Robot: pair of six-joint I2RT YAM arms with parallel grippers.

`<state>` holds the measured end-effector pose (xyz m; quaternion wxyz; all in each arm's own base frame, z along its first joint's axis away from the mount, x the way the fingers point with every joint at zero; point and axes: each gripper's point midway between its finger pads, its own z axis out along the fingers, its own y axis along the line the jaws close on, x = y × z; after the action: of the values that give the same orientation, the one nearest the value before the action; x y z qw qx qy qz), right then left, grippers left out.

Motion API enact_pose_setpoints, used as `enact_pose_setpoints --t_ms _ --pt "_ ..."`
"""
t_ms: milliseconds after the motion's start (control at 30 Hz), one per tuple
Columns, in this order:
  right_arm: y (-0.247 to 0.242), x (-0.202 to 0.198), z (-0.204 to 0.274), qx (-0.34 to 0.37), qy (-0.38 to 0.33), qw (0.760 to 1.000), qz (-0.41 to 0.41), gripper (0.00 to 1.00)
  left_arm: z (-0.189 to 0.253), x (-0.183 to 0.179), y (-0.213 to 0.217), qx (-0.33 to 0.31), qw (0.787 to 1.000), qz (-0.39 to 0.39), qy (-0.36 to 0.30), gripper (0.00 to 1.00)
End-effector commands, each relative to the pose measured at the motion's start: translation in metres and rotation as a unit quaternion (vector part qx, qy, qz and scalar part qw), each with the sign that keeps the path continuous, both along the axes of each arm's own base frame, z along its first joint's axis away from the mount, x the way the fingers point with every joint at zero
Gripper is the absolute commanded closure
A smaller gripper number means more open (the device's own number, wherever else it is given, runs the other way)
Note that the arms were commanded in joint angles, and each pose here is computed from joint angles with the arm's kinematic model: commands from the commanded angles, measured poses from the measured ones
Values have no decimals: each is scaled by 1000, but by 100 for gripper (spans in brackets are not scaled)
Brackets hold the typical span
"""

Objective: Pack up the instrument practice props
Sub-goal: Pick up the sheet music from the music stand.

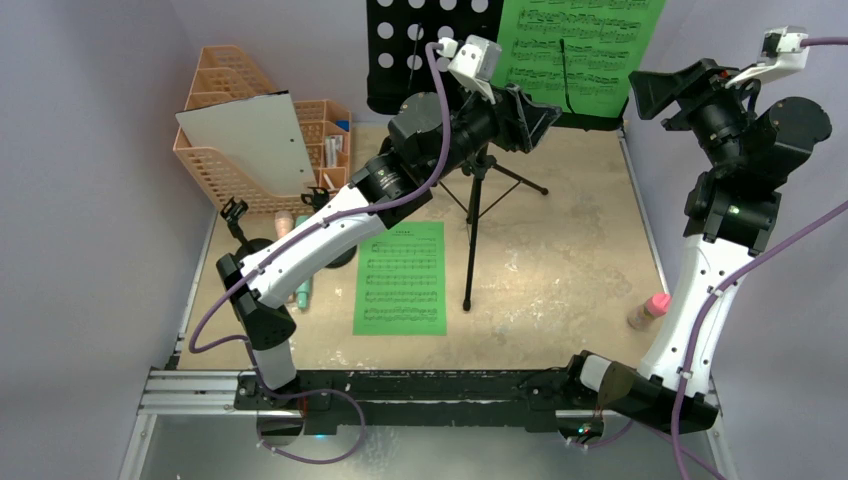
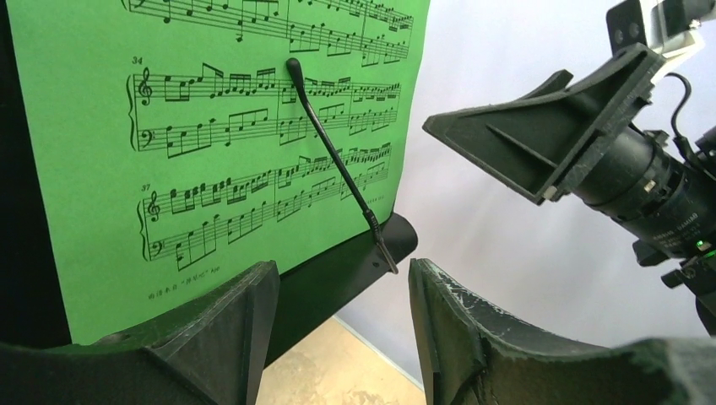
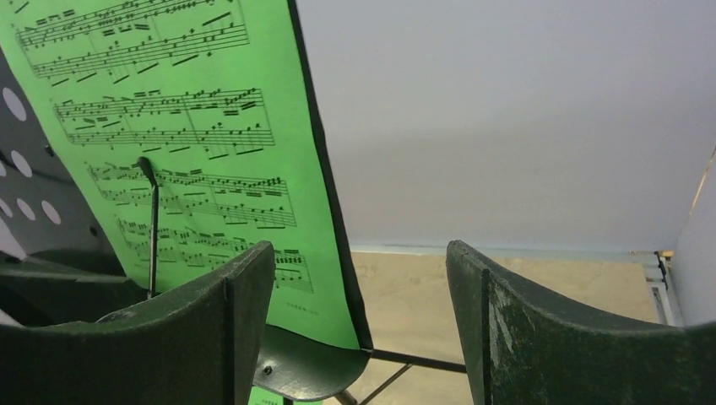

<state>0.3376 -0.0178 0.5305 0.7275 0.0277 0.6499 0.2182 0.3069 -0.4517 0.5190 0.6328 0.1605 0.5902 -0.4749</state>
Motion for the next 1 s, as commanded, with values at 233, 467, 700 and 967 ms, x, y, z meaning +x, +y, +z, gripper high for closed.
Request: enact_pose_setpoints --t_ms 233,467,700,967 --pt "26 -13 25 -17 -67 994 82 23 35 1 -17 -61 998 -10 -15 39" --pt "29 -4 18 -6 -68 991 113 24 35 5 -30 -72 997 -10 -13 40" --pt "25 7 17 5 -71 990 120 25 40 9 -32 -98 995 0 -14 46" --pt "27 12 16 2 -70 987 141 26 44 16 -31 -113 993 14 -20 59"
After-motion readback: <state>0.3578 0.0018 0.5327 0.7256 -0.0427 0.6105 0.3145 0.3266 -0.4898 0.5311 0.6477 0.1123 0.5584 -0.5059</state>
